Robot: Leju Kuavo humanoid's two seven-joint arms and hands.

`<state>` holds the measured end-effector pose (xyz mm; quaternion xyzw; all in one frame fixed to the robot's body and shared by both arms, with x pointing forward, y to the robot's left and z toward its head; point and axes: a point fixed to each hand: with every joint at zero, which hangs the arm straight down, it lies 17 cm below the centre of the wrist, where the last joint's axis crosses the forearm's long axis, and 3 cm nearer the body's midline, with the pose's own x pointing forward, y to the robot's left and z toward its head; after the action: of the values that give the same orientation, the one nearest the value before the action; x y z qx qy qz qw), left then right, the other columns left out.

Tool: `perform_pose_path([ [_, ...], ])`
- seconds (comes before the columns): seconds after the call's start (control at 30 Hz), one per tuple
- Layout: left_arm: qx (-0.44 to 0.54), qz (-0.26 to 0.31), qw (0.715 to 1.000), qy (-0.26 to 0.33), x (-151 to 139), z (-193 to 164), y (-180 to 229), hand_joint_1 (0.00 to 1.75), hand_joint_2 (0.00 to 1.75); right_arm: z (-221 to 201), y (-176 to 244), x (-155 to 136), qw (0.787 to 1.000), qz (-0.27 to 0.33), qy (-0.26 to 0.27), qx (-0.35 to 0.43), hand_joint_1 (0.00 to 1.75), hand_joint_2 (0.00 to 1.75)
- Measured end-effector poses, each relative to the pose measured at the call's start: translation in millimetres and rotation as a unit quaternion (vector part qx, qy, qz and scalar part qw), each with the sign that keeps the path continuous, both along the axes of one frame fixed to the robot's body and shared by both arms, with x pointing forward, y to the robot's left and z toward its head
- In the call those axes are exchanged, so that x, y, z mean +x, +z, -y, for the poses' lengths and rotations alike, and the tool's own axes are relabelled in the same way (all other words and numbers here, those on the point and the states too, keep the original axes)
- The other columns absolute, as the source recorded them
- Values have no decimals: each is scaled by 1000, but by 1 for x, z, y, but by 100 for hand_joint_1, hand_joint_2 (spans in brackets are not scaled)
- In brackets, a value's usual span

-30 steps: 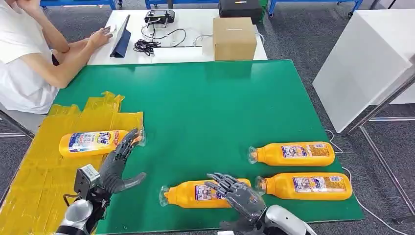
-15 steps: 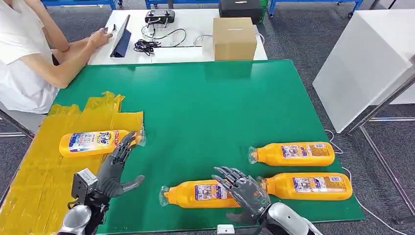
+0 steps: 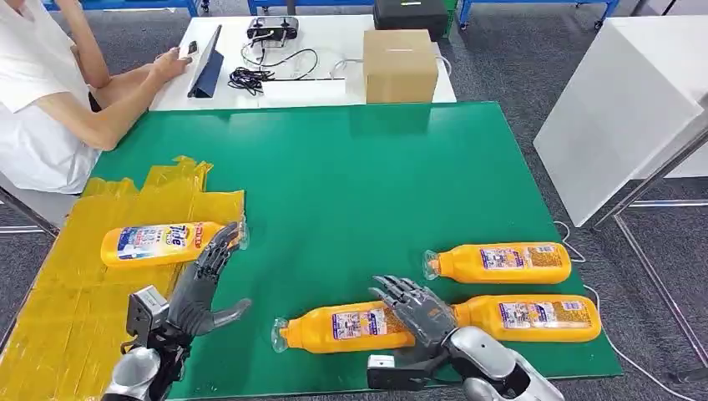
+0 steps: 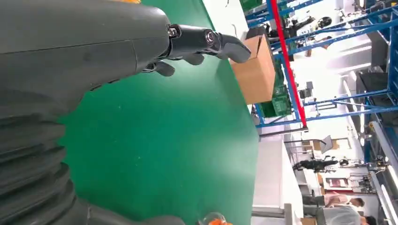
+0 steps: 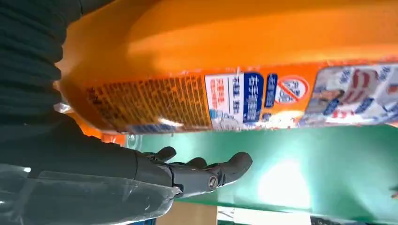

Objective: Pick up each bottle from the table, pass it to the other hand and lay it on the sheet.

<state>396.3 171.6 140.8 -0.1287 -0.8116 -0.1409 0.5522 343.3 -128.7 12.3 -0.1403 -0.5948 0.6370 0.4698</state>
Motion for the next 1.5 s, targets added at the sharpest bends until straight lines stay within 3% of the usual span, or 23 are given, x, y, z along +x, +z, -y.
perform_pose_path([
  [0.1, -1, 2, 1000, -3, 0, 3, 2, 0, 175, -1, -7, 1, 1000, -15, 1, -6, 0, 175],
  [0.17, -1, 3, 1000, -7, 1, 6, 3, 0, 175, -2, -10, 4, 1000, -21, 2, -9, 33, 175],
  [0.27, -2, 5, 1000, -11, 1, 9, 5, 0, 175, -3, -13, 8, 1000, -24, 2, -15, 33, 175],
  [0.3, -2, 5, 1000, -13, 0, 11, 5, 0, 175, -2, -14, 9, 1000, -25, 2, -16, 133, 175],
  [0.33, -2, 5, 1000, -14, 0, 11, 5, 0, 175, -2, -14, 9, 1000, -26, 2, -16, 129, 175],
  [0.4, -4, 5, 1000, -15, 0, 12, 5, 0, 175, -4, -16, 10, 999, -28, 3, -17, 154, 175],
  [0.6, -11, 3, 1000, -21, 0, 17, 6, 0, 175, -7, -17, 10, 999, -42, 10, -11, 159, 175],
  [0.63, -12, 2, 1000, -22, 0, 18, 5, 0, 175, -7, -17, 10, 999, -43, 10, -10, 171, 175],
  [1.1, -18, 0, 999, -28, -3, 25, 5, 0, 175, -7, -16, 8, 999, -40, -4, 12, 175, 175],
  [1.33, -114, -3, 992, -61, -23, 29, 27, 0, 175, -24, 11, 1, 991, 6, -68, 113, 175, 175],
  [1.5, -138, 6, 988, -62, -32, 28, 46, 0, 175, -32, 65, 7, 966, 56, -112, 226, 175, 175],
])
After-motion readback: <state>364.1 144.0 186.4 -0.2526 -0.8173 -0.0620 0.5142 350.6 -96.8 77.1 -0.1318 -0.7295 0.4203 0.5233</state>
